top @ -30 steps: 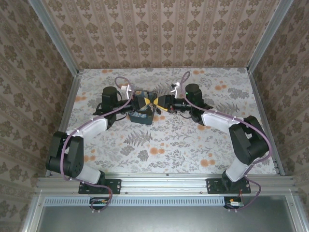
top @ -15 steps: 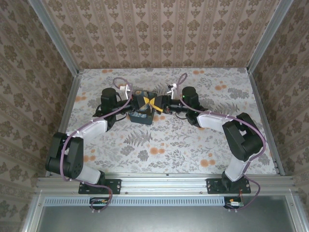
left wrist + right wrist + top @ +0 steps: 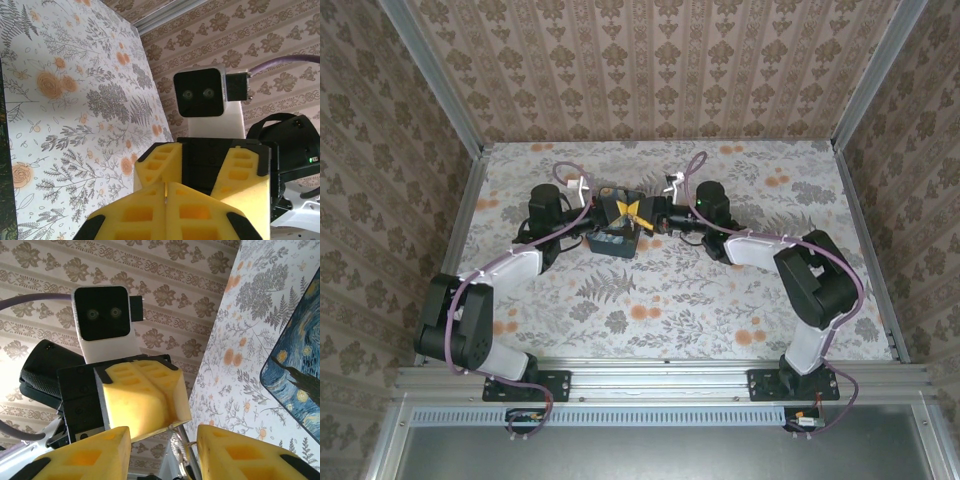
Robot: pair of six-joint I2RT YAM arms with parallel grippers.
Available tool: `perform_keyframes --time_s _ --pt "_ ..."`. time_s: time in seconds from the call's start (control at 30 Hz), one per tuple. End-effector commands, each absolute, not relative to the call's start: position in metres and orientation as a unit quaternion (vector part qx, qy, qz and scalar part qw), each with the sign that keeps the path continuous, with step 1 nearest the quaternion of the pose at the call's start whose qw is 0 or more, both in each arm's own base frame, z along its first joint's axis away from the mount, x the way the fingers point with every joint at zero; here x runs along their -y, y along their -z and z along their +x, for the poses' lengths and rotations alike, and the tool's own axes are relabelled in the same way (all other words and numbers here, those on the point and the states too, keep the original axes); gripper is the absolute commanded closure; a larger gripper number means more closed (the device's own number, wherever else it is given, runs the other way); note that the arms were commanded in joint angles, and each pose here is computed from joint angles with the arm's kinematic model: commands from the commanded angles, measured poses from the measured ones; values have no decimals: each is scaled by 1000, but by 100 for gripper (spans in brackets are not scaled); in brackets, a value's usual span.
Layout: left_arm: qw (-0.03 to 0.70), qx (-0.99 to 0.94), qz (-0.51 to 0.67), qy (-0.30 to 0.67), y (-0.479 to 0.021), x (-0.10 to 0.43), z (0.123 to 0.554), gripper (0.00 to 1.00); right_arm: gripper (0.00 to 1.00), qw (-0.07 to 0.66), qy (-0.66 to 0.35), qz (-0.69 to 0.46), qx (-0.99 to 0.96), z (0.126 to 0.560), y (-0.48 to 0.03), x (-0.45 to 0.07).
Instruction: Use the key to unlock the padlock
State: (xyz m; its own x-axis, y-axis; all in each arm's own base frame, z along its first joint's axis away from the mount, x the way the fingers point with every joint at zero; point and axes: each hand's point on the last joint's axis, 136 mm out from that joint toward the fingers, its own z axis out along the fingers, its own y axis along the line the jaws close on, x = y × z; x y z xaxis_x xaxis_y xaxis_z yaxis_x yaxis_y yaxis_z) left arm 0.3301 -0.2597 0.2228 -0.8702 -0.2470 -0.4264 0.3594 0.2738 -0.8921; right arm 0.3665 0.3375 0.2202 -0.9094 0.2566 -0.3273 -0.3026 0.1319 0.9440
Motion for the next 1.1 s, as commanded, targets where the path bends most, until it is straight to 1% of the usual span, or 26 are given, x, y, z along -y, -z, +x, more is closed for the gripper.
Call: perform_keyframes --time_s 0.0,0.2,0.5,0.6,0.7,0.87,1.07 --pt "275 -743 41 609 -238 256 331 100 61 211 -673 -23 -709 362 -224 -343" --pt "277 -741 36 610 -238 254 332 100 65 209 -675 -23 -707 360 -225 -345" --pt "280 -737 32 614 -239 253 333 100 73 209 -683 -19 -699 360 -227 -346" --pt "279 -736 34 616 -240 253 332 100 74 208 -683 -15 -700 361 -225 -346" --pt "280 -734 36 618 -241 253 331 100 72 207 -681 -10 -702 363 -222 -346" --pt "283 -733 46 616 -243 254 329 100 63 210 -681 -3 -702 366 -221 -343" --pt "287 -741 57 604 -244 253 326 100 61 214 -681 -1 -700 367 -223 -342"
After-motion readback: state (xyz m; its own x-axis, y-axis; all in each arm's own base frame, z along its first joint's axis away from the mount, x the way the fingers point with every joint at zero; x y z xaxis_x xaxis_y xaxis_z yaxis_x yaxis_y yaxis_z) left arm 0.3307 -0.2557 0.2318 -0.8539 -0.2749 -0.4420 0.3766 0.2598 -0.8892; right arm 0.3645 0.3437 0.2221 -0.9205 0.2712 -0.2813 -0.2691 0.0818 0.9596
